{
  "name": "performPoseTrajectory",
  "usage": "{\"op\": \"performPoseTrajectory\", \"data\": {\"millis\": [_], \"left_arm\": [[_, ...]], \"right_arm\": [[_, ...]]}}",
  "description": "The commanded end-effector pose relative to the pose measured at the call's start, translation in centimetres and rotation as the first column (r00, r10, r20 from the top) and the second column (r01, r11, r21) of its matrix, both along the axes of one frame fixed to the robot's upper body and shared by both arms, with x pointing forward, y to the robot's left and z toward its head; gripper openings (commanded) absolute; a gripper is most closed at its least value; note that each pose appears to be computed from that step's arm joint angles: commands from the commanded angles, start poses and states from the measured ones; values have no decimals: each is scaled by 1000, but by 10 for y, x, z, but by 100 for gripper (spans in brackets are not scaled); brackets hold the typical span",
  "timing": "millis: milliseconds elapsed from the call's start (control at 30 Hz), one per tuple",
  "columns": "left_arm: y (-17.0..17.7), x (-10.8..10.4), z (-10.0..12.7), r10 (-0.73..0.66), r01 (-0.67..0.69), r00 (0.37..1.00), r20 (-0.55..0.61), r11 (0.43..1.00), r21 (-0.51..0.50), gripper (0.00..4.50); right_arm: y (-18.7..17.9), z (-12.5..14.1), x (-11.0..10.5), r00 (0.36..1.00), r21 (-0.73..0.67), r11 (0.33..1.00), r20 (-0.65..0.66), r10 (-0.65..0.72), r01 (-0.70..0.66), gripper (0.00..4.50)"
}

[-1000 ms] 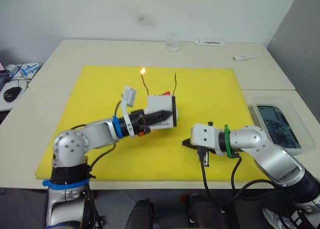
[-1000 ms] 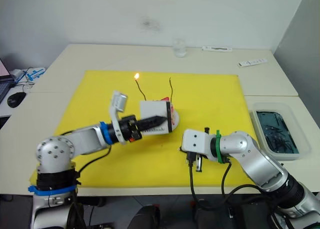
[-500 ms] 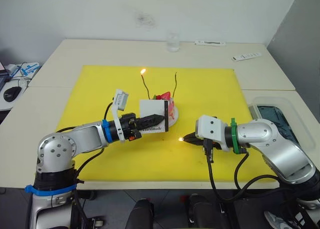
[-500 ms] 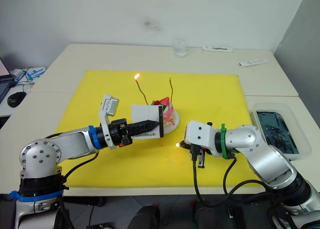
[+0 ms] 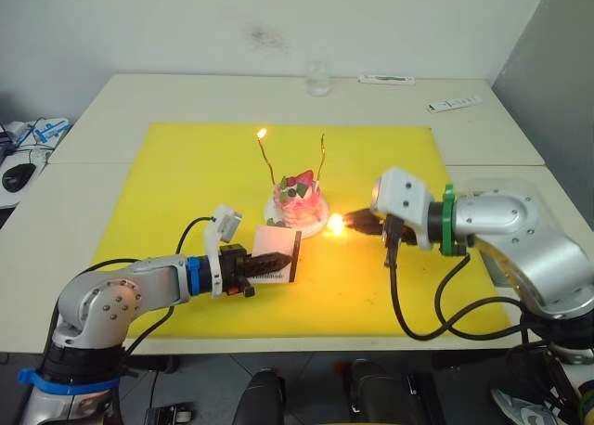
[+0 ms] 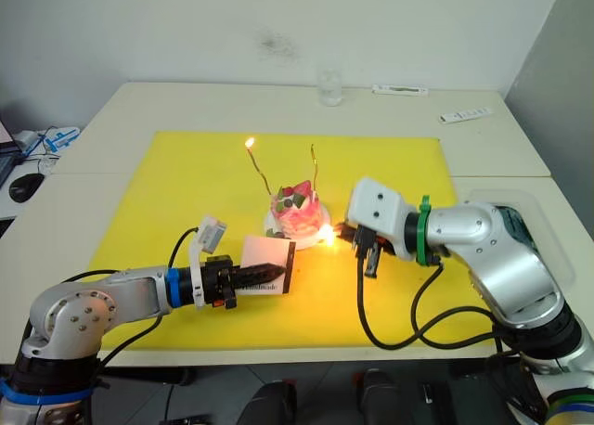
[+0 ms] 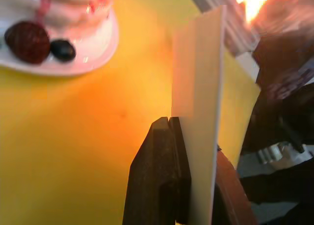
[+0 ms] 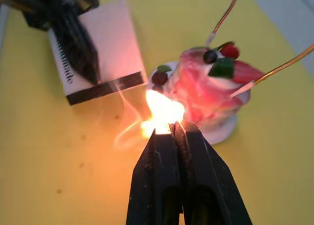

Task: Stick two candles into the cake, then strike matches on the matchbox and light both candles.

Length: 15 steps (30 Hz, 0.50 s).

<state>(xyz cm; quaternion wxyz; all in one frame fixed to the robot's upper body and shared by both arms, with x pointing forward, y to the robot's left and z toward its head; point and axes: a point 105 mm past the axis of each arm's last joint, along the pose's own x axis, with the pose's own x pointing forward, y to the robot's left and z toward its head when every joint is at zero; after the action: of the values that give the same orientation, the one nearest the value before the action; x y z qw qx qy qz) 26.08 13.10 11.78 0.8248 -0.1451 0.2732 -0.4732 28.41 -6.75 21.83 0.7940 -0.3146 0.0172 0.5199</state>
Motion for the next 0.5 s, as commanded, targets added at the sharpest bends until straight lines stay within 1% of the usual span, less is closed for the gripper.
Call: {"op": "performPoseTrajectory", "data": {"millis": [33,133,300,500], "left_arm": [[-9,-6,6,-70,69,994,81,998,9,0],[-12,-5,5,-75,75,993,88,997,-2,0],[-16,-4,5,-87,88,992,97,996,-6,0],[-18,-4,5,-94,96,991,99,995,-11,0]], "right_arm": [[-2,29,12,993,40,998,109,-51,47,3],[-2,40,23,981,46,996,177,-84,77,3],[3,54,40,964,94,990,232,-127,108,3],[9,61,50,949,107,989,287,-133,106,3]]}}
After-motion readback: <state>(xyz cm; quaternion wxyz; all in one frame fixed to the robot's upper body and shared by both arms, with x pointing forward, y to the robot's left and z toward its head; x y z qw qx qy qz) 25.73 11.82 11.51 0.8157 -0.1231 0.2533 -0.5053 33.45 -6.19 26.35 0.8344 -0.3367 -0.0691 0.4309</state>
